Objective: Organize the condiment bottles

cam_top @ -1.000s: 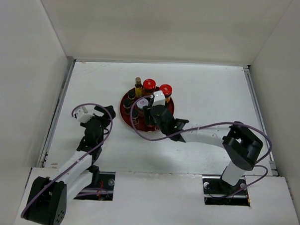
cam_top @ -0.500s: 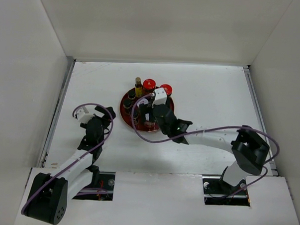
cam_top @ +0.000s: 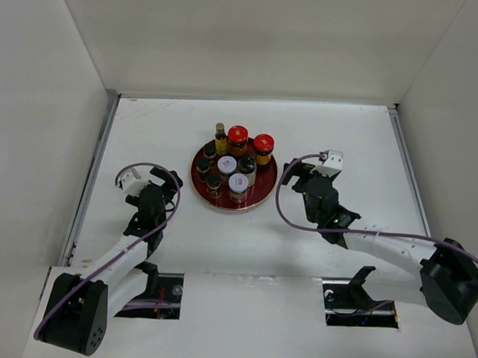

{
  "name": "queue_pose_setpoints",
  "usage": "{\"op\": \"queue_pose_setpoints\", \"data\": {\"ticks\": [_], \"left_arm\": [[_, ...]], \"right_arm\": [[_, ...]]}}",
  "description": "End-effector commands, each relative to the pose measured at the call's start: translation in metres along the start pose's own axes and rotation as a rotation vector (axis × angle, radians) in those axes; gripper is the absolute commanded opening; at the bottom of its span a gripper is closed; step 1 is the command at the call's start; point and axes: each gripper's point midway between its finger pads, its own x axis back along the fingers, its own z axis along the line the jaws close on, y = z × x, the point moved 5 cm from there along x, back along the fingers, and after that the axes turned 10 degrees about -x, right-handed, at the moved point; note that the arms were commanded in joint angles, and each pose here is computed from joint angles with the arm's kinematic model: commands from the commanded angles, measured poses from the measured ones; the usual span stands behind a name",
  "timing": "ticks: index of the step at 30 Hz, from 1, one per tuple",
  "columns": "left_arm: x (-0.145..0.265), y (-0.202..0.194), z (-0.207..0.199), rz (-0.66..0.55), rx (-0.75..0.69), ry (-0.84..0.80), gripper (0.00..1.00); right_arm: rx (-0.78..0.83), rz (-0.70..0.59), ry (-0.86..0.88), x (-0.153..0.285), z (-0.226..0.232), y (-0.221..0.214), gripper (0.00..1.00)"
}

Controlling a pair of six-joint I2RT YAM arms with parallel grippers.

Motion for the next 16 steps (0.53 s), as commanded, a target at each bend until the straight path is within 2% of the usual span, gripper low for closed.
{"op": "queue_pose_setpoints", "data": {"ticks": [1,8,16], "left_arm": [[-0.009,0.016,-0.006,-0.014,-0.025,0.062,1.0],[-0.017,0.013,-0.009,0.097,-0.09,0.151,1.0],[-0.011,0.025,-0.023,0.107,-0.137,0.138,1.0]], "right_arm": [[-0.122,-0.036,-0.053,-0.011,-0.014,0.004,1.0],[-0.125,0.076,-0.043,-0.02,-0.014,-0.025,1.0],[-0.122,0.086,-0.027,-0.019,-0.011,-0.024,1.0]]}}
